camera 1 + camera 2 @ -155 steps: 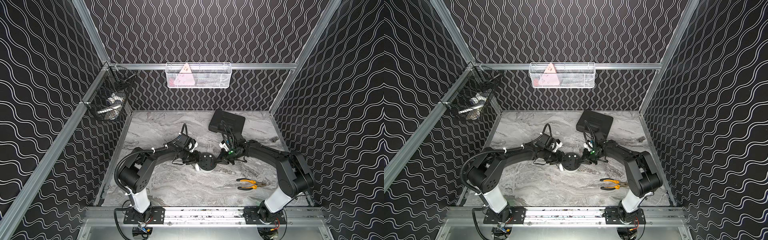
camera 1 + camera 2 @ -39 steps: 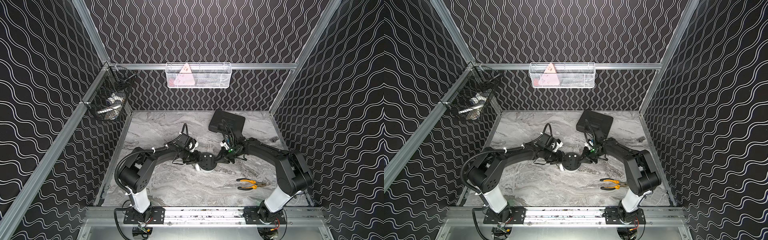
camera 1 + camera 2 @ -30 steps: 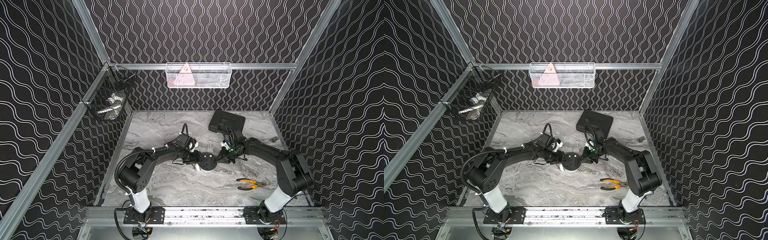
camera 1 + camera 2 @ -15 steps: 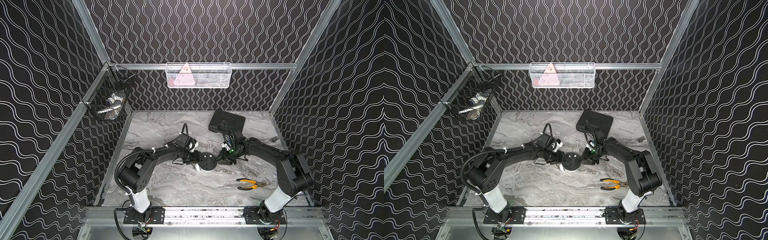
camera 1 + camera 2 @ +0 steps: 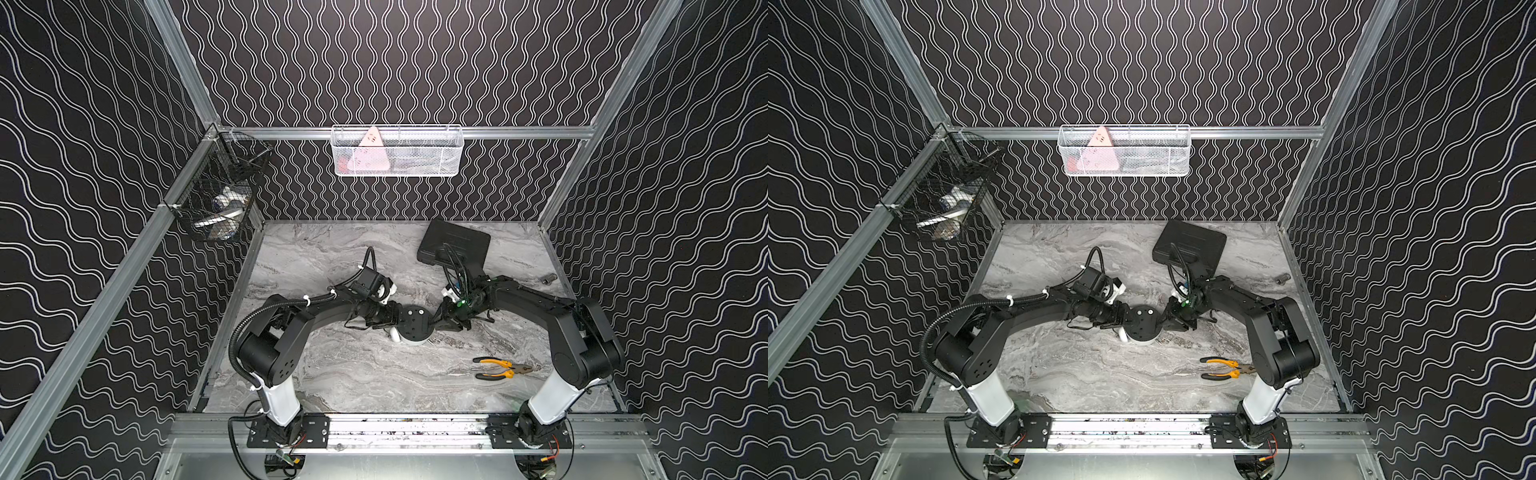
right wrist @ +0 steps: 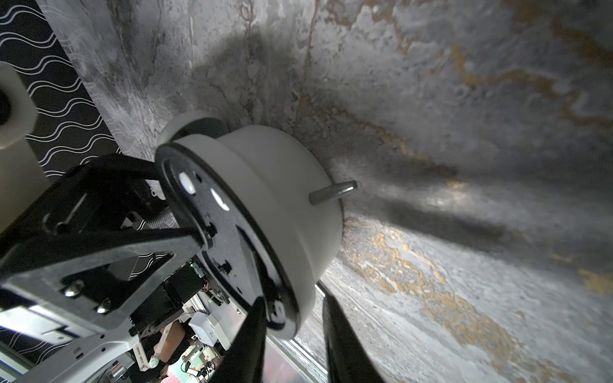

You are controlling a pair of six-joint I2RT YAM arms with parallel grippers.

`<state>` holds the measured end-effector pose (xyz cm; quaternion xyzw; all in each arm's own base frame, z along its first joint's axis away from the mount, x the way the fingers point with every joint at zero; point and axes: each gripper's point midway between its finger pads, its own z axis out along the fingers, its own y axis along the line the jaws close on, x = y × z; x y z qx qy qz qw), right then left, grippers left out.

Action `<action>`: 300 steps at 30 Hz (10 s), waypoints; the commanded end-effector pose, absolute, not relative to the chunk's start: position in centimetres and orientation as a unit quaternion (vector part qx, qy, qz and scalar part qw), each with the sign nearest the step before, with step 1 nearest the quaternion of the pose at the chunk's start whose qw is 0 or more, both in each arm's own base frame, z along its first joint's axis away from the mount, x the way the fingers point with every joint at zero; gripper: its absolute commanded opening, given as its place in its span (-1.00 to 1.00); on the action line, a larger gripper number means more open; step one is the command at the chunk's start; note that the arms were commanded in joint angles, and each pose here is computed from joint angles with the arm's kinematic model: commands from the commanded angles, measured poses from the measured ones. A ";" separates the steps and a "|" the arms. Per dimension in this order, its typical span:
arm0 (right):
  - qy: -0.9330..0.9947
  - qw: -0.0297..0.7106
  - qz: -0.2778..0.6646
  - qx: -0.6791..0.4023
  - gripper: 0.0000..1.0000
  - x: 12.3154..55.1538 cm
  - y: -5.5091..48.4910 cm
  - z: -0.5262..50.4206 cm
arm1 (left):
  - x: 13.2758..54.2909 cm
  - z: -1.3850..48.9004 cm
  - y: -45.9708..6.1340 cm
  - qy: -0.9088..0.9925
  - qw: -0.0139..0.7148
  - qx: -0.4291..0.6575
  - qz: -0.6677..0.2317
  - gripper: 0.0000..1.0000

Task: Insert the battery into the alarm
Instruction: Install the cover on the alarm, then adjust the alarm at the center of the board.

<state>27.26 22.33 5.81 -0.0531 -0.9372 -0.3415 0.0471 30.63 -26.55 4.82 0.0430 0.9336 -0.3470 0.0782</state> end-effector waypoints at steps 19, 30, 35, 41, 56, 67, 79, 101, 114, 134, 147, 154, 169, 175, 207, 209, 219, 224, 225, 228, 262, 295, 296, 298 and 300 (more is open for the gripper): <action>-0.934 0.052 -0.351 -0.051 -0.41 27.5 22.9 4.9 | 29.3 2.2 -24.0 0.961 0.052 0.027 -0.271 0.20; -0.944 0.066 -0.319 -0.056 -0.63 26.5 21.8 3.3 | 29.3 2.2 -24.0 0.961 0.052 0.026 -0.272 0.21; -0.953 0.065 -0.292 -0.054 -0.63 26.5 21.4 3.0 | 29.3 2.0 -24.0 0.961 0.051 0.025 -0.271 0.20; -0.961 0.052 -0.267 -0.041 -0.47 26.9 21.7 3.4 | 29.2 1.9 -24.0 0.961 0.049 0.024 -0.273 0.12; -0.953 0.014 -0.302 -0.002 -0.27 26.9 24.1 6.5 | 28.9 1.5 -23.4 0.965 0.046 0.023 -0.255 0.09; -0.955 0.008 -0.296 -0.007 -0.32 27.1 23.8 6.4 | 29.0 1.4 -22.9 0.969 0.050 0.026 -0.240 0.10; -0.962 0.032 -0.271 -0.023 -0.57 26.8 23.1 4.1 | 29.0 1.4 -23.1 0.968 0.049 0.026 -0.245 0.09; -0.941 0.012 -0.336 -0.035 -0.35 27.9 23.4 6.2 | 29.0 0.8 -22.1 0.975 0.050 0.028 -0.212 0.09; -0.955 0.038 -0.289 -0.044 -0.56 26.8 22.0 3.4 | 29.0 0.9 -22.4 0.973 0.049 0.028 -0.222 0.09; -0.949 -0.063 -0.308 -0.017 -0.13 28.1 21.1 9.9 | 30.8 4.0 -23.4 0.967 0.084 0.022 -0.240 0.40; -0.947 -0.079 -0.310 -0.006 -0.04 27.0 20.4 10.1 | 33.8 9.9 -25.5 0.941 0.130 0.004 -0.313 0.77; -0.937 -0.082 -0.339 -0.008 -0.05 27.2 21.3 10.1 | 34.2 8.6 -21.8 0.919 0.154 -0.086 -0.352 0.45; -0.928 -0.068 -0.366 -0.010 -0.06 27.4 22.3 9.6 | 33.6 4.3 -21.8 0.847 0.125 -0.149 -0.494 -0.07; -0.929 -0.067 -0.363 -0.011 -0.06 27.5 22.2 9.4 | 33.5 3.9 -22.1 0.832 0.114 -0.165 -0.517 -0.26; -0.913 -0.212 -0.347 0.041 -0.06 29.1 21.7 14.9 | 33.9 12.8 -19.6 0.897 0.161 -0.155 -0.381 -1.00; -0.911 -0.234 -0.336 0.052 -0.06 29.6 22.0 15.4 | 33.7 13.4 -18.8 0.912 0.170 -0.156 -0.340 -1.00; -0.889 -0.287 -0.331 0.131 -0.06 29.6 27.6 16.9 | 33.4 15.5 -17.2 0.922 0.192 -0.208 -0.265 -1.00; -0.866 -0.342 -0.329 0.158 -0.06 29.5 30.7 18.4 | 33.9 16.2 -18.1 0.931 0.192 -0.199 -0.239 -1.00; -0.863 -0.352 -0.326 0.162 -0.06 29.5 31.3 18.7 | 33.9 16.3 -18.4 0.932 0.192 -0.195 -0.235 -1.00; -0.846 -0.378 -0.328 0.182 -0.14 29.1 33.3 19.3 | 34.1 16.6 -19.1 0.932 0.193 -0.194 -0.239 -1.00; -0.839 -0.370 -0.362 0.165 -0.78 30.8 37.9 15.4 | 34.2 16.0 -20.5 0.924 0.155 -0.230 -0.264 -1.00; -0.817 -0.271 -0.508 0.027 -1.00 32.0 32.2 14.1 | 34.2 16.1 -13.2 0.908 0.285 -0.247 -0.185 0.97; -0.820 -0.267 -0.506 0.016 -1.00 32.1 31.7 13.7 | 34.1 15.5 -13.3 0.909 0.280 -0.246 -0.186 0.98; -0.830 -0.260 -0.493 -0.003 -1.00 32.2 30.7 12.8 | 34.0 14.3 -13.3 0.913 0.269 -0.245 -0.183 0.97; -0.845 -0.250 -0.473 -0.014 -1.00 32.1 30.0 11.8 | 33.9 13.2 -13.6 0.917 0.259 -0.241 -0.183 0.97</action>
